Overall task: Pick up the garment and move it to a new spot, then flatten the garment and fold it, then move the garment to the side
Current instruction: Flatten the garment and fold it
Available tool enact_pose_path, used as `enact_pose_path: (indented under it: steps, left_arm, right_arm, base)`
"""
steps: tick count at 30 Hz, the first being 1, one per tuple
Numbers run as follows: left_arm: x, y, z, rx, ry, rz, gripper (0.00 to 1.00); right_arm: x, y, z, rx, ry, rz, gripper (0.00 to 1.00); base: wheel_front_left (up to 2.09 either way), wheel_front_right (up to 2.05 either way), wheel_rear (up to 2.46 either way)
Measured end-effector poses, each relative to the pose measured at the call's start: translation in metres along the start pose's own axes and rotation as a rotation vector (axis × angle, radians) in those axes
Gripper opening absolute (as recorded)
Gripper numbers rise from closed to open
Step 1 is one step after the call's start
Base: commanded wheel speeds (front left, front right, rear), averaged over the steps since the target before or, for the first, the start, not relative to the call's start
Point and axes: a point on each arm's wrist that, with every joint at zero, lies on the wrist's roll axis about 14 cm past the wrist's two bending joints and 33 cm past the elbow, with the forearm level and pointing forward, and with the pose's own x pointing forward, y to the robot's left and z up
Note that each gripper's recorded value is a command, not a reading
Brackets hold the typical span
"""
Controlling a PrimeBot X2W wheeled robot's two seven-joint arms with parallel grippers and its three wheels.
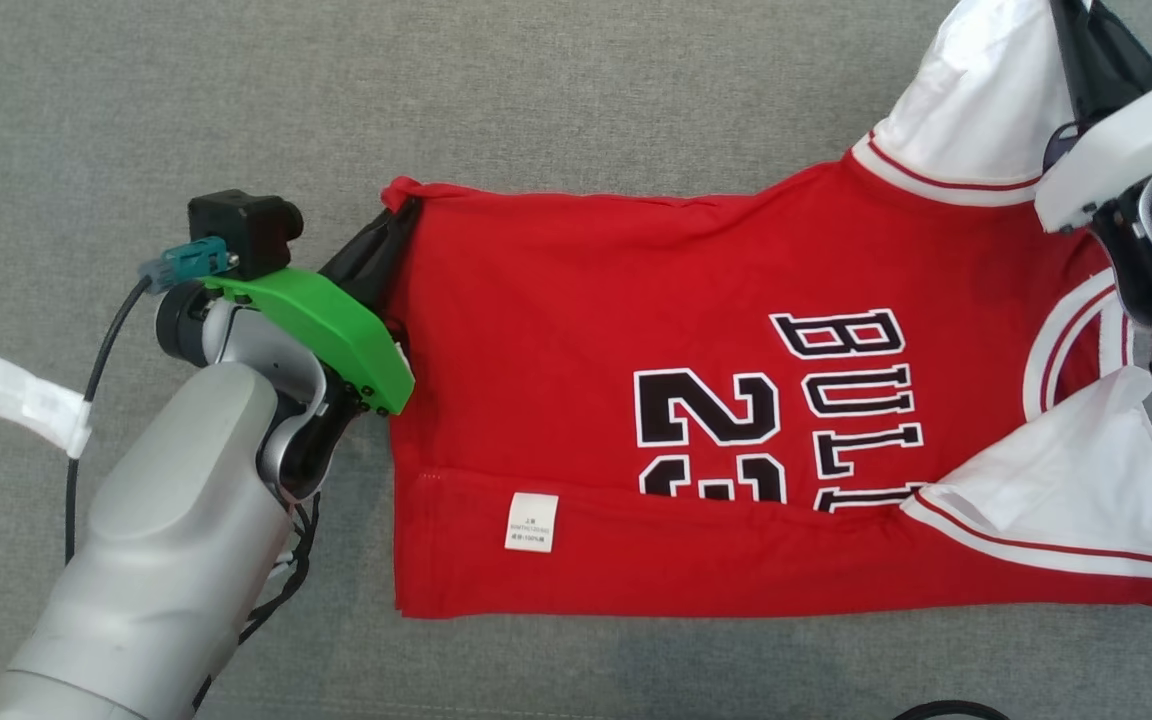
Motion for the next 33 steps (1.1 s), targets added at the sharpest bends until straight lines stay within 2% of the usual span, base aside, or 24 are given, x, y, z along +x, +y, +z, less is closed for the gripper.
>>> enact_pose_path:
  steps: [3,8,12,18,22,27,29,30,31,32,33]
  left_arm:
    - [-0.002,-0.007,0.010,0.011,-0.064,-0.028,0.00]
    - [-0.024,-0.013,0.003,-0.009,-0.121,-0.038,0.00]
    - [-0.045,-0.024,-0.006,-0.037,-0.147,-0.032,0.00]
    - [-0.074,-0.036,-0.025,-0.143,-0.145,0.010,0.00]
    - [-0.084,-0.039,-0.038,-0.147,-0.112,0.026,0.00]
    - [-0.089,-0.042,-0.035,-0.157,-0.122,0.024,0.00]
    - [-0.094,-0.037,-0.042,-0.159,-0.102,0.043,0.00]
    - [-0.096,-0.038,-0.046,-0.163,-0.095,0.044,0.03]
    - [-0.097,-0.039,-0.051,-0.155,-0.083,0.041,0.29]
    - [-0.099,-0.039,-0.054,-0.132,-0.075,0.035,0.47]
    - [-0.099,-0.040,-0.056,-0.133,-0.075,0.031,0.82]
  right_arm:
    - [-0.020,0.007,-0.005,0.034,-0.011,0.033,0.00]
    - [-0.072,0.021,-0.027,0.107,0.018,0.073,0.00]
    - [-0.114,0.011,-0.025,0.169,-0.013,0.023,0.00]
    - [-0.170,0.014,-0.039,0.289,-0.018,-0.075,0.00]
    - [-0.190,0.020,-0.047,0.312,-0.005,-0.114,0.00]
    - [-0.197,0.021,-0.037,0.324,-0.040,-0.134,0.00]
    - [-0.203,0.021,-0.045,0.303,-0.003,-0.147,0.00]
    - [-0.206,0.021,-0.051,0.287,0.021,-0.147,0.00]
    - [-0.208,0.021,-0.058,0.271,0.048,-0.151,0.35]
    - [-0.211,0.020,-0.065,0.240,0.082,-0.152,0.84]
    - [-0.214,0.019,-0.073,0.210,0.118,-0.150,1.00]
  base:
    - [0.00,0.00,0.00]
    - [0.00,0.00,0.00]
    - [0.00,0.00,0.00]
    - [0.00,0.00,0.00]
    - [0.00,0.00,0.00]
    - [0.00,0.00,0.00]
    - [0.00,0.00,0.00]
    - [0.00,0.00,0.00]
    - [0.00,0.00,0.00]
    - [0.00,0.00,0.00]
    - [0.00,0.00,0.00]
